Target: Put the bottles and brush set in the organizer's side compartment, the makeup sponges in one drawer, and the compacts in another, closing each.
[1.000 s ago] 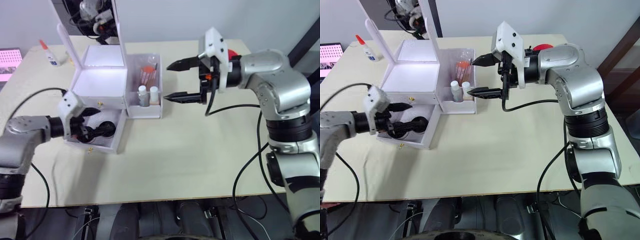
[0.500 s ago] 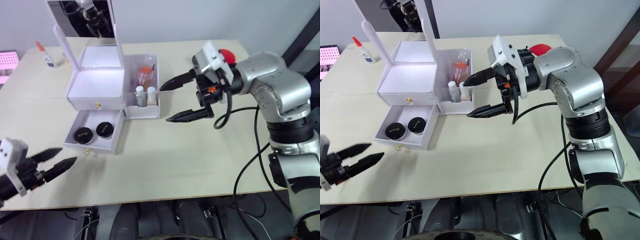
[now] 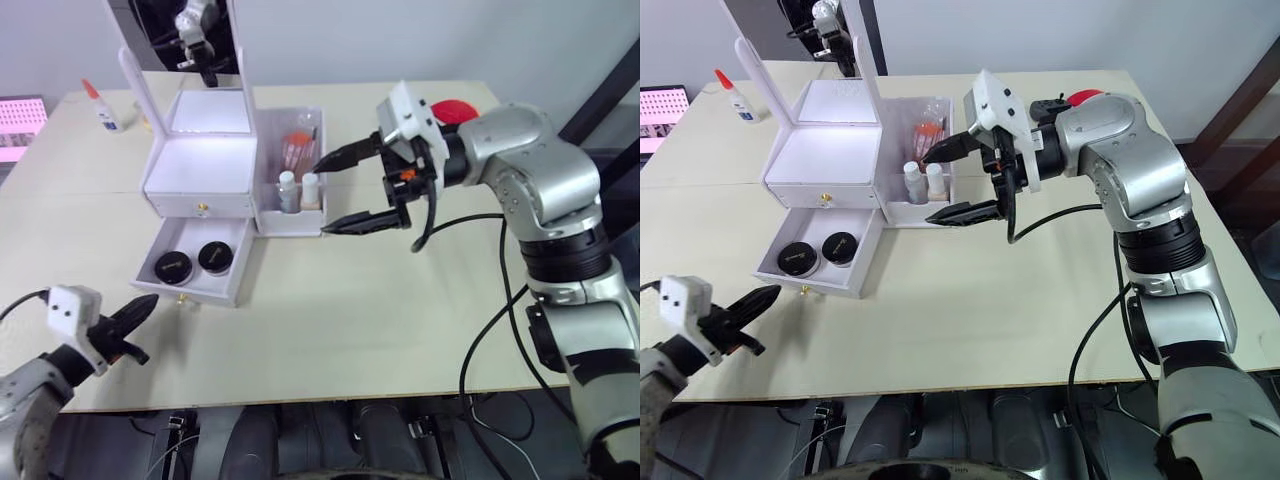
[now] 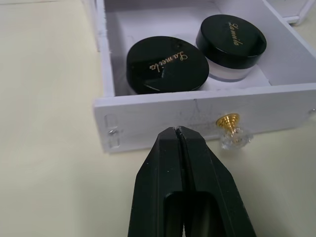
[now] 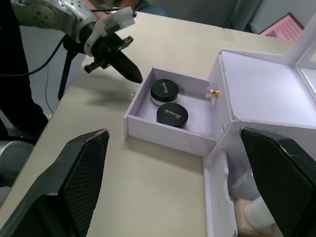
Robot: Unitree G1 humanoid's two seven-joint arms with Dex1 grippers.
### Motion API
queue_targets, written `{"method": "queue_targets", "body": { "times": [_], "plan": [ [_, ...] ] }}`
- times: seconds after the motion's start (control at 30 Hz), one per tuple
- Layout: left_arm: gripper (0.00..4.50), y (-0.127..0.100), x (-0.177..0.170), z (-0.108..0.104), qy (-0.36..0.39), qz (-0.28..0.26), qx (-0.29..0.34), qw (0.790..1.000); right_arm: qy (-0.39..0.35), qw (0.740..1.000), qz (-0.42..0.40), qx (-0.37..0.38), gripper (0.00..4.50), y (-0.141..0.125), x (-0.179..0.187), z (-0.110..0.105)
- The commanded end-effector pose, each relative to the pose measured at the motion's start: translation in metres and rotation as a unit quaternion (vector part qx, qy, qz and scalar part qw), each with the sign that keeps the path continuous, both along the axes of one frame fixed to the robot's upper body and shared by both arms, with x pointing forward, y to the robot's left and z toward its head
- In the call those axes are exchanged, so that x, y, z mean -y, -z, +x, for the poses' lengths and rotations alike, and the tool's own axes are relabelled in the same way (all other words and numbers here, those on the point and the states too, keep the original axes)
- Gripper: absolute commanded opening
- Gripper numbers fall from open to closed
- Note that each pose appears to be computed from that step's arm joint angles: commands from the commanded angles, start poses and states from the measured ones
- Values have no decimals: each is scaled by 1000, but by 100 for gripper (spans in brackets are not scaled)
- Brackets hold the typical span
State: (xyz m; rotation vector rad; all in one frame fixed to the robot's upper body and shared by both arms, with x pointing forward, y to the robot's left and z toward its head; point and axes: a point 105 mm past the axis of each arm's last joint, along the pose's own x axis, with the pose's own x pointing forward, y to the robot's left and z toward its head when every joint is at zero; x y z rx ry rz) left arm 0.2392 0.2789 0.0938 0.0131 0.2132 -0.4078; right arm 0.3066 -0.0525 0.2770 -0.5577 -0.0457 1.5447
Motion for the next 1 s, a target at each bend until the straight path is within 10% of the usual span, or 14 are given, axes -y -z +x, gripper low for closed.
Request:
{"method": "queue_targets", "body": {
  "times": [0.03,1.0],
  "plan": [
    [4,-8,8,14,19,11,20,1000,9,999,15,34,450,-16,4,-3],
    [4,-47,28,124,53,45,80,994,67,996,32,55,450,-23,16,1]
  ]
}}
